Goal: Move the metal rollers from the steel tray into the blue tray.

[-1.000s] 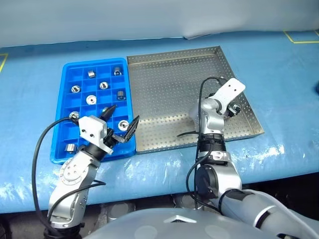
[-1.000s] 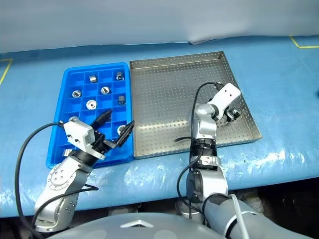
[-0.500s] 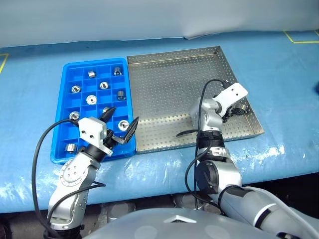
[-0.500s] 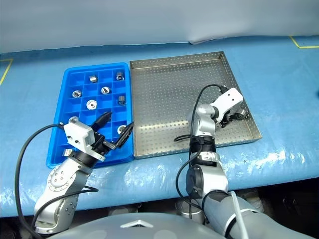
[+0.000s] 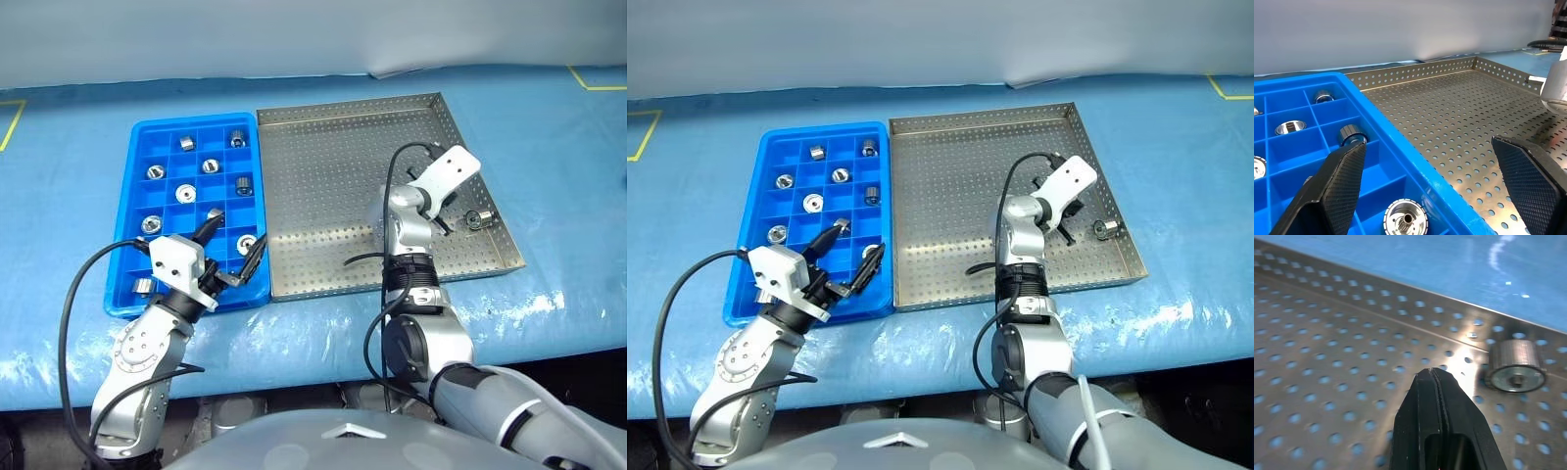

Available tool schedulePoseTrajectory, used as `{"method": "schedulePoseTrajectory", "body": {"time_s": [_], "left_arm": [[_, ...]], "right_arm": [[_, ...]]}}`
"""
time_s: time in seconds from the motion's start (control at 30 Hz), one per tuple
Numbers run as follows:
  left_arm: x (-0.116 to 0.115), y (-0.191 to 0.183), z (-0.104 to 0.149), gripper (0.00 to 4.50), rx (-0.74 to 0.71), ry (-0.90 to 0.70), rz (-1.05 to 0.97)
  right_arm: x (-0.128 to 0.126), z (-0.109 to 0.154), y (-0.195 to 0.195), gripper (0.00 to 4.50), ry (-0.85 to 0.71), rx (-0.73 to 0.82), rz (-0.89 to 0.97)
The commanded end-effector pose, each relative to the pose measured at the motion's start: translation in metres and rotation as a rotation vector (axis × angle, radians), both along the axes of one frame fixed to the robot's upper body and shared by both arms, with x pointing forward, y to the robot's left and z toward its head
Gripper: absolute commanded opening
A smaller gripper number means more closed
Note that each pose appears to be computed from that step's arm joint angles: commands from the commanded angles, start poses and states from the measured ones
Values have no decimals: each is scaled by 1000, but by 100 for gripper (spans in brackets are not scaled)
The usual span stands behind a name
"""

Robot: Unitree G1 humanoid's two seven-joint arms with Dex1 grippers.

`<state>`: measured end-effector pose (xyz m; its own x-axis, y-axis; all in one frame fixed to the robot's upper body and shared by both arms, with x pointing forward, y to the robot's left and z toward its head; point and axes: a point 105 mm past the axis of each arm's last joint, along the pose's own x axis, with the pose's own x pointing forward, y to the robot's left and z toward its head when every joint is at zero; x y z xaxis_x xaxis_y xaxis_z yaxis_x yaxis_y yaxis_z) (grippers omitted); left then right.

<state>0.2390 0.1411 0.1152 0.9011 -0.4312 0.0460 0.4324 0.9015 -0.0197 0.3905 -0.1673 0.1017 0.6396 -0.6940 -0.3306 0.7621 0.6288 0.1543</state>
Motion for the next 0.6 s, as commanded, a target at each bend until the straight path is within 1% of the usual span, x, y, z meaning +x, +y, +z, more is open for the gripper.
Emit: {"method": "schedulePoseTrajectory", "body": {"time_s": [0.03,0.13,0.17,0.2,0.27,0.43,0.5,0.6], "left_arm": [[10,6,11,450,-2,-31,9],[29,10,9,450,44,-6,17],[37,11,11,450,59,-6,14],[46,9,15,450,71,-14,2],[60,3,25,450,81,-36,-29],[92,-27,53,450,109,-74,-179],[102,-40,60,450,120,-71,-243],[115,-60,63,450,135,-47,-336]], "right_arm": [[7,42,87,58,-224,108,534],[-11,56,95,151,-299,81,725],[-17,58,95,189,-314,84,777],[-23,60,92,215,-333,93,811],[-35,66,81,283,-384,91,835],[-63,74,38,445,-469,24,793],[-75,75,23,448,-471,-57,784],[-92,70,8,448,-422,-184,779]]}}
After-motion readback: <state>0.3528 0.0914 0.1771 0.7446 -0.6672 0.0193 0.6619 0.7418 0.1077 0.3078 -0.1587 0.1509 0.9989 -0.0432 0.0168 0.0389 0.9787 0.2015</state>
